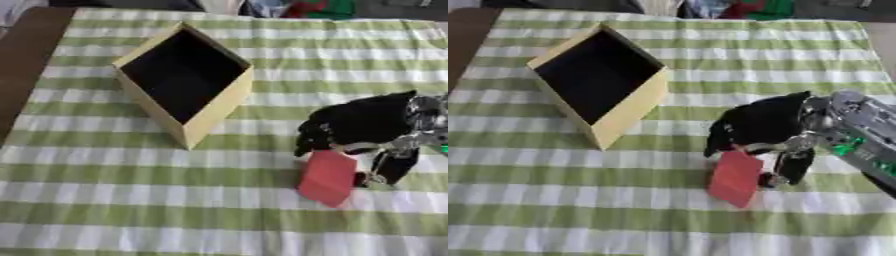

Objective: Pick up objects on the table and place them in the box.

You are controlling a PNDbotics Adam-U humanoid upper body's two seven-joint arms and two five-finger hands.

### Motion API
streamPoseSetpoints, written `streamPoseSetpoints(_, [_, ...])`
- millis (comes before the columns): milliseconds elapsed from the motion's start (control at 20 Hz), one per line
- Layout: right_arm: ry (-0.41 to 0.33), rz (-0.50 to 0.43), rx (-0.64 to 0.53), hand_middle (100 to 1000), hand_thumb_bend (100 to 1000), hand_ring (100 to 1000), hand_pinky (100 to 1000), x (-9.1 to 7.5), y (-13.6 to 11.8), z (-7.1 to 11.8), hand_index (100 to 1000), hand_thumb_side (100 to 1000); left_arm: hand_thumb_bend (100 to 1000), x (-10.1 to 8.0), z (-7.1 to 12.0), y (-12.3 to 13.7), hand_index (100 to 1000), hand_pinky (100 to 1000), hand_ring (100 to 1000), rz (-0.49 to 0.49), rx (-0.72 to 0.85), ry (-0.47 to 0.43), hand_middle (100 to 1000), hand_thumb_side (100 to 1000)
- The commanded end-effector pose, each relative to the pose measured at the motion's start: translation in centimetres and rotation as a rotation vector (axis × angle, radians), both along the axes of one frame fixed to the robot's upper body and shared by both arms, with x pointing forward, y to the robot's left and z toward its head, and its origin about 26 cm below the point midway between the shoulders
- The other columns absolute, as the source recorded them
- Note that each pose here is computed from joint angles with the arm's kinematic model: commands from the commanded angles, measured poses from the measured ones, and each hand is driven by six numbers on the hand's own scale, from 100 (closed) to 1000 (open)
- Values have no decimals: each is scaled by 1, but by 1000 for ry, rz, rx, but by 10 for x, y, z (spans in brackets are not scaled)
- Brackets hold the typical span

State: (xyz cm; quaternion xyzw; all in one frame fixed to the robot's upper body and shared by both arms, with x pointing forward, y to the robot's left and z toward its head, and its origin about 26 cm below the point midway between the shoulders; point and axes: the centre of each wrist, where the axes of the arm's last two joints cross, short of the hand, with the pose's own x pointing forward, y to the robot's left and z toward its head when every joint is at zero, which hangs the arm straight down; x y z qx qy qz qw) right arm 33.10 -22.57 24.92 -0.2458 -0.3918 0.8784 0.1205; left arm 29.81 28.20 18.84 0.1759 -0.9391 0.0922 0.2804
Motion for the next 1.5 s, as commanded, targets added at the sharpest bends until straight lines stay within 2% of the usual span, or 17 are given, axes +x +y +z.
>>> streamPoseSetpoints(50, [-16, 1, 7, 879, 335, 1000, 999, -1, -3, 8, 914, 100, 240, -2, 8, 0, 606, 1000, 499, -8, 15, -26, 440, 100])
streamPoseSetpoints(550, [-15, 7, 35, 824, 293, 986, 984, 0, -3, 6, 800, 100, 238, -1, 8, -1, 605, 1000, 500, -10, 14, -26, 441, 100])
streamPoseSetpoints(1100, [-38, 3, 94, 626, 237, 914, 948, 2, -4, 3, 647, 107, 232, -1, 8, -1, 606, 1000, 501, -11, 14, -27, 441, 100])
streamPoseSetpoints(1150, [-45, 2, 103, 604, 213, 904, 942, 2, -4, 3, 615, 114, 231, -1, 8, -1, 606, 1000, 501, -11, 14, -26, 441, 100])
streamPoseSetpoints(1500, [-79, -6, 153, 572, 117, 894, 937, 0, -4, 6, 565, 121, 229, -1, 8, -1, 606, 1000, 501, -10, 14, -25, 442, 100])
